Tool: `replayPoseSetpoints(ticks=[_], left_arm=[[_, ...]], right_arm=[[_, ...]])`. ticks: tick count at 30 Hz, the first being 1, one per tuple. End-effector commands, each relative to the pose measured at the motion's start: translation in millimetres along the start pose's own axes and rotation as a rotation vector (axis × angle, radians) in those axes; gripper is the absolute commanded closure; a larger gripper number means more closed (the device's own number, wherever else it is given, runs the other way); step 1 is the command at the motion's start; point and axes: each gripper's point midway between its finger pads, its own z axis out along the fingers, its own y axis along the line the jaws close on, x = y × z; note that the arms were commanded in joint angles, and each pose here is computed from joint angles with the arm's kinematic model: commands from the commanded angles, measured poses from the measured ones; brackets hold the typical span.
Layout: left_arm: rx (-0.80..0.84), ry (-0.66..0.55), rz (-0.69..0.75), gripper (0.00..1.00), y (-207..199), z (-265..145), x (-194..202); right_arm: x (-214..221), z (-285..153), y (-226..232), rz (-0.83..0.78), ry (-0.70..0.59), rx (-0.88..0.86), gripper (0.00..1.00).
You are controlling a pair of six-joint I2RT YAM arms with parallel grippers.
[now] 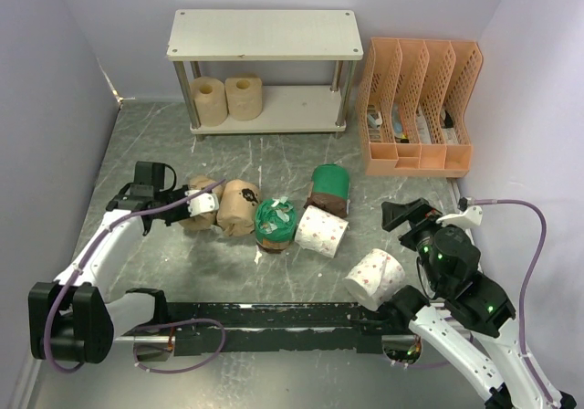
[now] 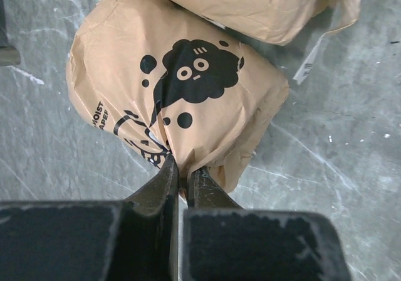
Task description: Place and organize the paper towels onto the shelf
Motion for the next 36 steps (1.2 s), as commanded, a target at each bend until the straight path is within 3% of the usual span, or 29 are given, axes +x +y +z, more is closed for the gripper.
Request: replayPoseSetpoints(ticks=[1, 5, 11, 16, 19, 23, 26, 30, 36], left_arm=[[0.161, -0.043, -0.067, 0.93, -26, -9, -13], [0.206, -0.043, -0.151, 0.93, -17, -21, -26], [0.369, -0.048, -0.386, 0.93, 5, -40, -63], [0.471, -0.146, -0.574, 0.93, 28, -59, -110], [0.399, -0.181, -0.719, 0.93, 55, -64, -131], [0.126, -0.259, -0.931, 0.93, 102, -79, -150], [-0.018, -0.452, -1.072, 0.93, 127, -94, -172], [-0.005, -0.701, -1.326, 0.93, 138, -99, -201], [0.104, -0.616, -1.641, 0.93, 147, -31, -242]], right_arm=[[0, 0, 0, 0.001, -0.007, -0.001, 0.04], [0, 0, -1, 0.001, -0.005, 0.003, 0.04], [0, 0, 0, 0.003, -0.003, 0.001, 0.04], [0, 0, -1, 0.003, -0.002, 0.008, 0.04], [0, 0, -1, 0.005, -0.002, 0.010, 0.04], [-1, -1, -2, 0.015, -0.009, 0.007, 0.04], [-2, -1, -3, 0.018, -0.013, 0.011, 0.04], [-2, -1, -5, 0.016, -0.009, 0.033, 0.04], [-3, -3, -8, 0.036, -0.012, 0.045, 0.04]])
